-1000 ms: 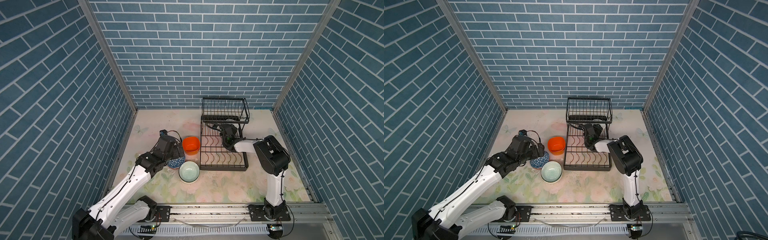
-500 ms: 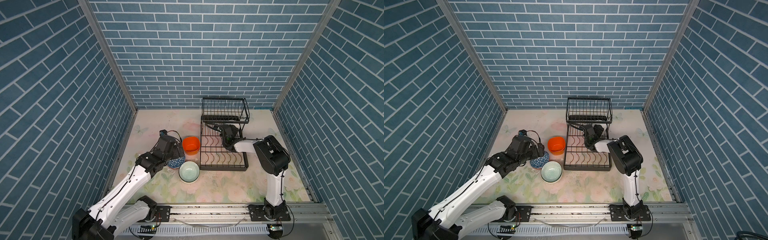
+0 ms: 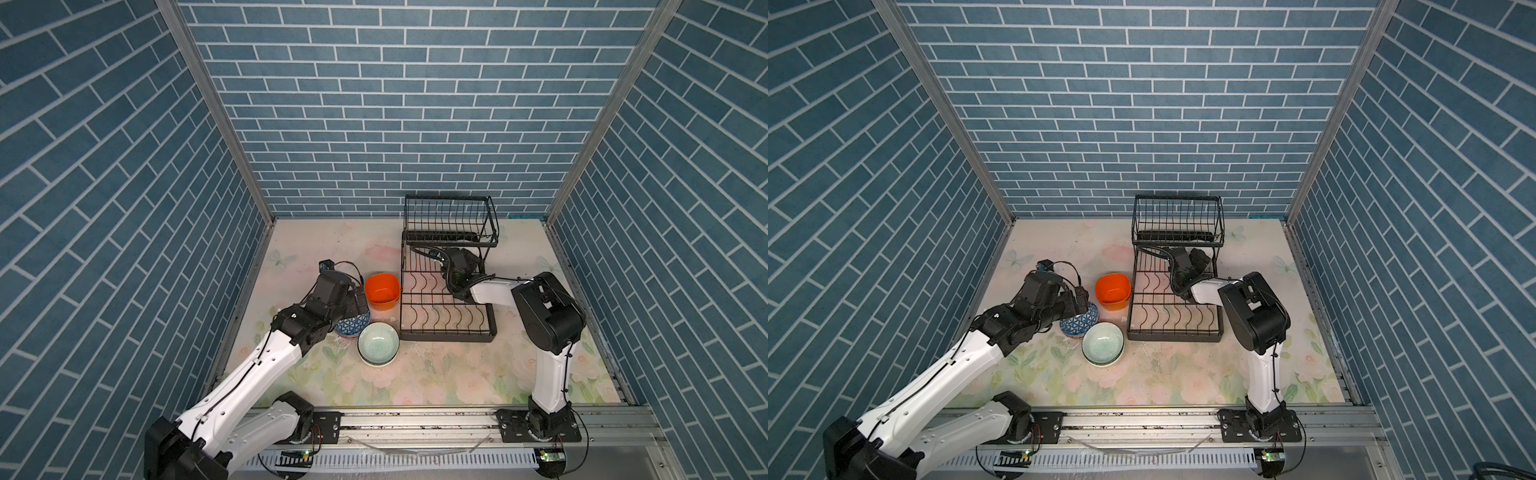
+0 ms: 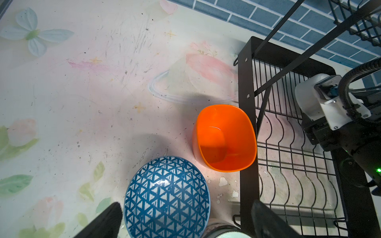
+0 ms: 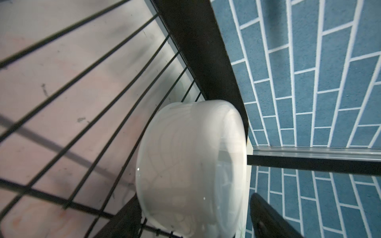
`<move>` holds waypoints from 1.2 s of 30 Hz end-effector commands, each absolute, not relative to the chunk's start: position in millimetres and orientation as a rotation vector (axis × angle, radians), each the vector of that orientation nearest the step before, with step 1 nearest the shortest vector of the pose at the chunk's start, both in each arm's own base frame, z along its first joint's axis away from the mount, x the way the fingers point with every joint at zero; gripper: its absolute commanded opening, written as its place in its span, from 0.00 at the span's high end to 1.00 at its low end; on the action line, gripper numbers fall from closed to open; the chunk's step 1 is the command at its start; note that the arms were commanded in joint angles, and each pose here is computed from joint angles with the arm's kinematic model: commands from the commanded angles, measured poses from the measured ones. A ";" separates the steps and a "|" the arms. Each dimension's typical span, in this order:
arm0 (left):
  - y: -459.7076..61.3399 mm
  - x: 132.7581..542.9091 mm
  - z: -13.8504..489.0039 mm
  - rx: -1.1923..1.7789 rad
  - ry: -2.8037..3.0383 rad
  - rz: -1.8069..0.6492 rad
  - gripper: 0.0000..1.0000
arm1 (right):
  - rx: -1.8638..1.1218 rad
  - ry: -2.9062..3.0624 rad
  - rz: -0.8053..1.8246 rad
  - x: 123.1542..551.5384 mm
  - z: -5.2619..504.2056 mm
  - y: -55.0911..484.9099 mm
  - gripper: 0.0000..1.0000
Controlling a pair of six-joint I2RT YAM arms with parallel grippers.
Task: Load bowls into a dish rack
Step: Place the bowl in the dish rack.
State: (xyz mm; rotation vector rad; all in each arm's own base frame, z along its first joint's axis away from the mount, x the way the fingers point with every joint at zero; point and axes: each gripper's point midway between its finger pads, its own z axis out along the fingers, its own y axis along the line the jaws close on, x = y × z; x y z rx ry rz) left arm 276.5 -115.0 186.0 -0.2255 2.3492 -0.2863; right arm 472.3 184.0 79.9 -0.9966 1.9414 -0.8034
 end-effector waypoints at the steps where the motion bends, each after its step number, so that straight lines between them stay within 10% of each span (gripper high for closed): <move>1: -109.3 273.9 182.2 -0.237 2.361 -0.258 0.01 | -0.937 1.947 -0.682 469.1 95.3 198.4 0.17; 36: -106.8 278.6 184.5 -0.217 2.386 -0.193 0.01 | -0.825 2.132 -0.149 370.8 93.1 239.7 0.20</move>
